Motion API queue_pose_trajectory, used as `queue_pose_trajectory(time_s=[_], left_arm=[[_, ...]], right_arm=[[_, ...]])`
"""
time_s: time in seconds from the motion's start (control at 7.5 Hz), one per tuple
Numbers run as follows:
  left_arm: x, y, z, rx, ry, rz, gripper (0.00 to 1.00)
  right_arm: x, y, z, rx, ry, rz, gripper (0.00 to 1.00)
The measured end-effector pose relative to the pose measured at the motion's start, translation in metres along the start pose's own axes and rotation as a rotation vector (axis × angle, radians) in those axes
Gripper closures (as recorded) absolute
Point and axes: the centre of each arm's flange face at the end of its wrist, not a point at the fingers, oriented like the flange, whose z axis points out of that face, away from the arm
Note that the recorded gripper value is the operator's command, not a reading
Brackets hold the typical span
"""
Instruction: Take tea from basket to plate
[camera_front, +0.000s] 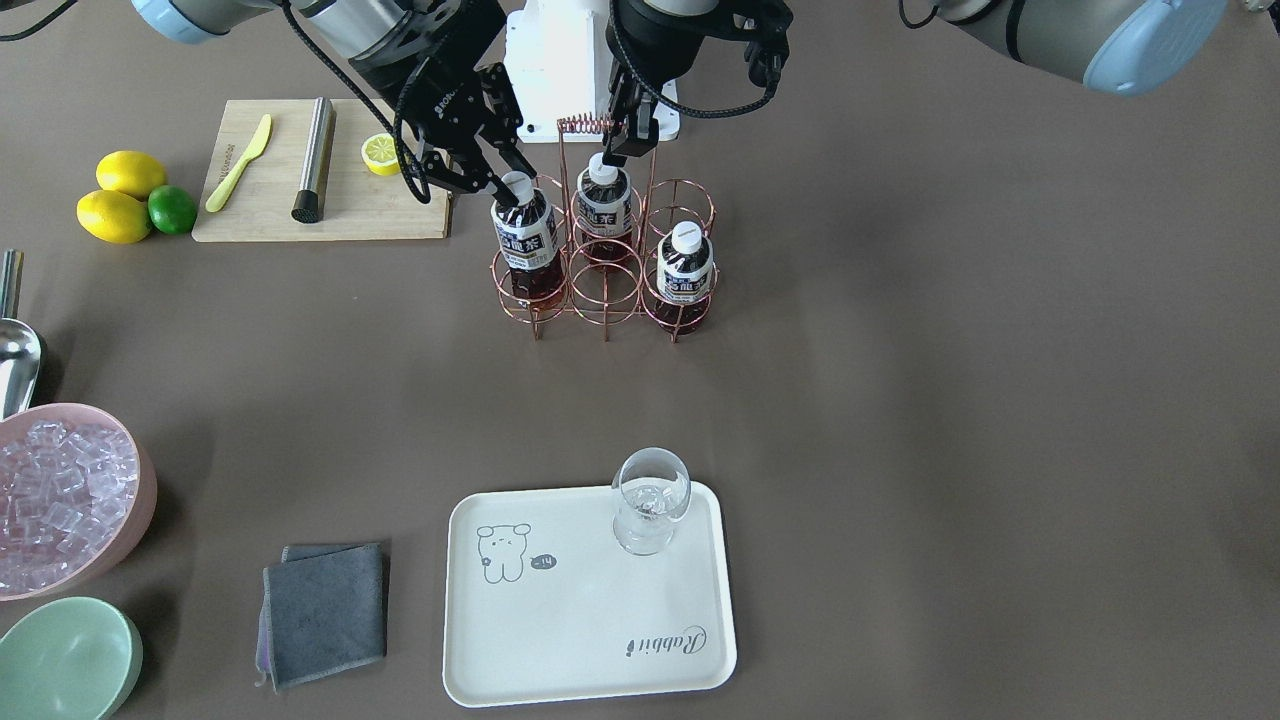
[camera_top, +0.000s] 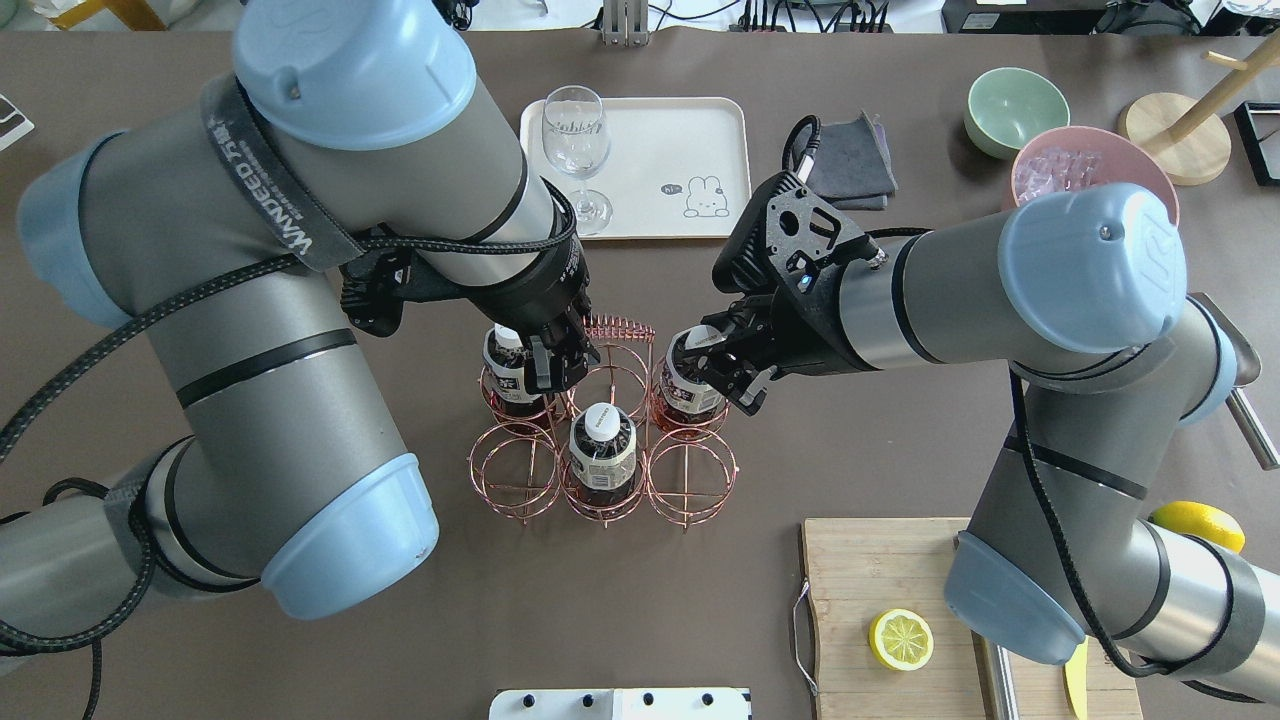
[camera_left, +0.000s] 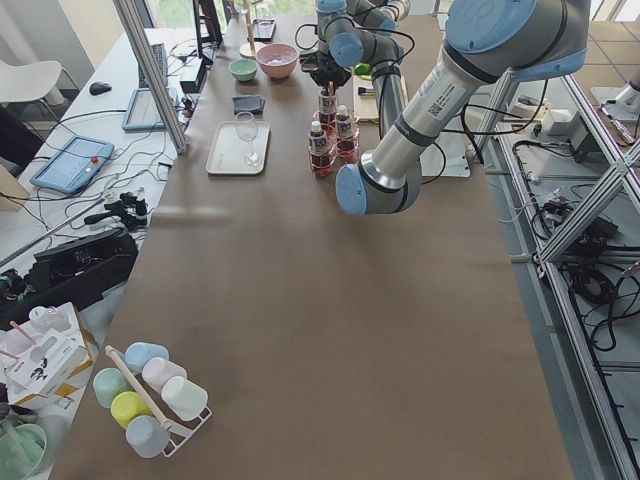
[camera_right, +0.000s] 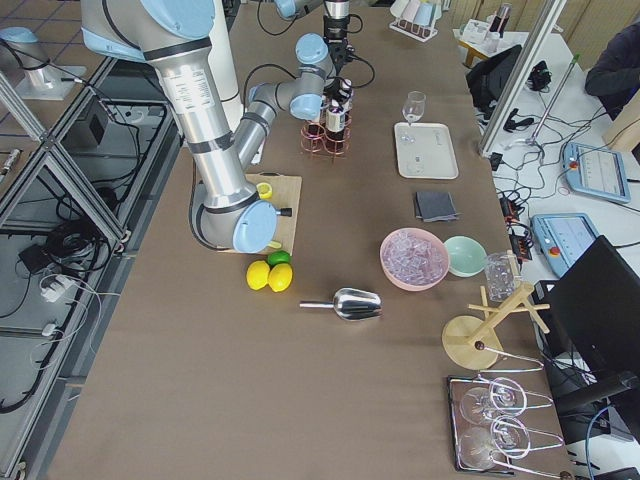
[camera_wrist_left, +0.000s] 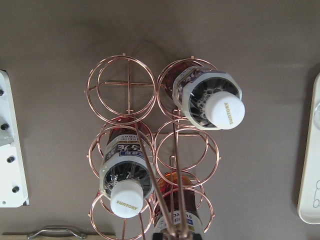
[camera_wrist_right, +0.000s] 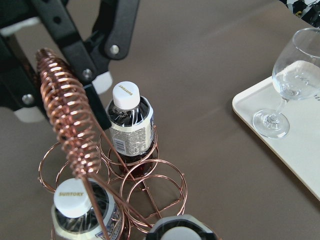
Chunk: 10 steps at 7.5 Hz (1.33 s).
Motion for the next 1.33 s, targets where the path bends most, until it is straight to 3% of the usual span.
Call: queue_pose_trajectory(time_s=[1.33], left_arm=[[0.007,-0.007,-0.005,-0.003,-0.005,-0.009,1.0]], right_arm=[[0.044,-0.035,-0.068,-0.013,-0.007,0.048,1.0]])
